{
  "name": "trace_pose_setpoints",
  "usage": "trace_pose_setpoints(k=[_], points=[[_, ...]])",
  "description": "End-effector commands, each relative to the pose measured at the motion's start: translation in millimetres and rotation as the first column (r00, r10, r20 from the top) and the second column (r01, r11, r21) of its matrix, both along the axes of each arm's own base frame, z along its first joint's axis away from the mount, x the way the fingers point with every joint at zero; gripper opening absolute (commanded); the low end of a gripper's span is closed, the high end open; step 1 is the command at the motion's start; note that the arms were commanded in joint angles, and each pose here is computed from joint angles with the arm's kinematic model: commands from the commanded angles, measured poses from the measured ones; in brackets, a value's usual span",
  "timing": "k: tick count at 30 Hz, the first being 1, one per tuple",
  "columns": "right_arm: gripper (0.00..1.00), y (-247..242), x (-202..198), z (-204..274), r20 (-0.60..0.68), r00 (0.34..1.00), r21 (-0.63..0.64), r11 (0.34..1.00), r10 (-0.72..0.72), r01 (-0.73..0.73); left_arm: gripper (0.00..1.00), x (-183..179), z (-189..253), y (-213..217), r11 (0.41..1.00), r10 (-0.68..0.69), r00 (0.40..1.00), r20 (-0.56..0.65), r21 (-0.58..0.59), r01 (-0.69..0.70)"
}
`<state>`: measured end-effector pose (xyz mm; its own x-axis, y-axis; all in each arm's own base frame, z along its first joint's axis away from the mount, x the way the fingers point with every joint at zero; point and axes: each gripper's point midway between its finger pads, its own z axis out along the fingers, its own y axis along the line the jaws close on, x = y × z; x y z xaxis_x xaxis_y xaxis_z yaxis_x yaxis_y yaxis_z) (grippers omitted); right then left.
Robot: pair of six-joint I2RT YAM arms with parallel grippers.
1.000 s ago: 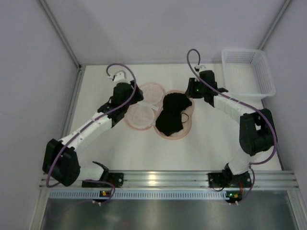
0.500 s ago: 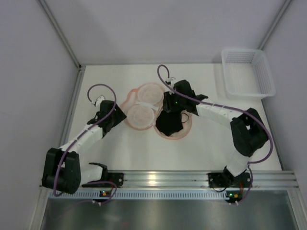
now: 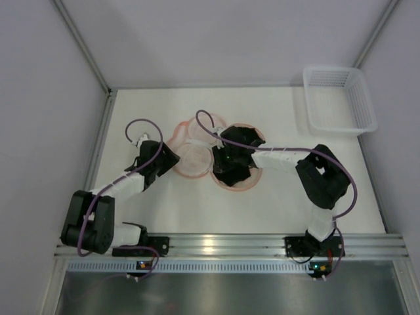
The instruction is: Place the bra in the laundry bag and zip it closed
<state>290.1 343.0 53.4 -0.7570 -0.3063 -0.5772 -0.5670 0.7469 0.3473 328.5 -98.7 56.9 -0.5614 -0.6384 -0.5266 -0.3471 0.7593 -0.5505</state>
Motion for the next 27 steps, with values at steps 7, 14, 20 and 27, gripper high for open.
trace_pose_setpoints(k=[7,14,20,27], points=[[0.18,4,4,-15,0.032,0.999,-0.074,0.997,-0.032,0.034,0.64,17,8,-10,0.999,-0.028,0.995,0.093,-0.042,0.032],[0.18,2,14,-2,0.093,0.995,-0.077,0.996,-0.041,0.048,0.63,21,11,-10,0.999,-0.04,0.992,0.118,-0.022,0.043],[0.25,21,8,30,0.089,0.996,0.031,1.0,-0.006,0.003,0.63,23,6,-8,0.999,-0.04,0.993,0.111,-0.001,0.041],[0.43,16,17,104,0.2,0.978,0.081,0.996,-0.057,0.041,0.62,27,10,-8,0.999,-0.039,0.991,0.129,0.014,0.037]])
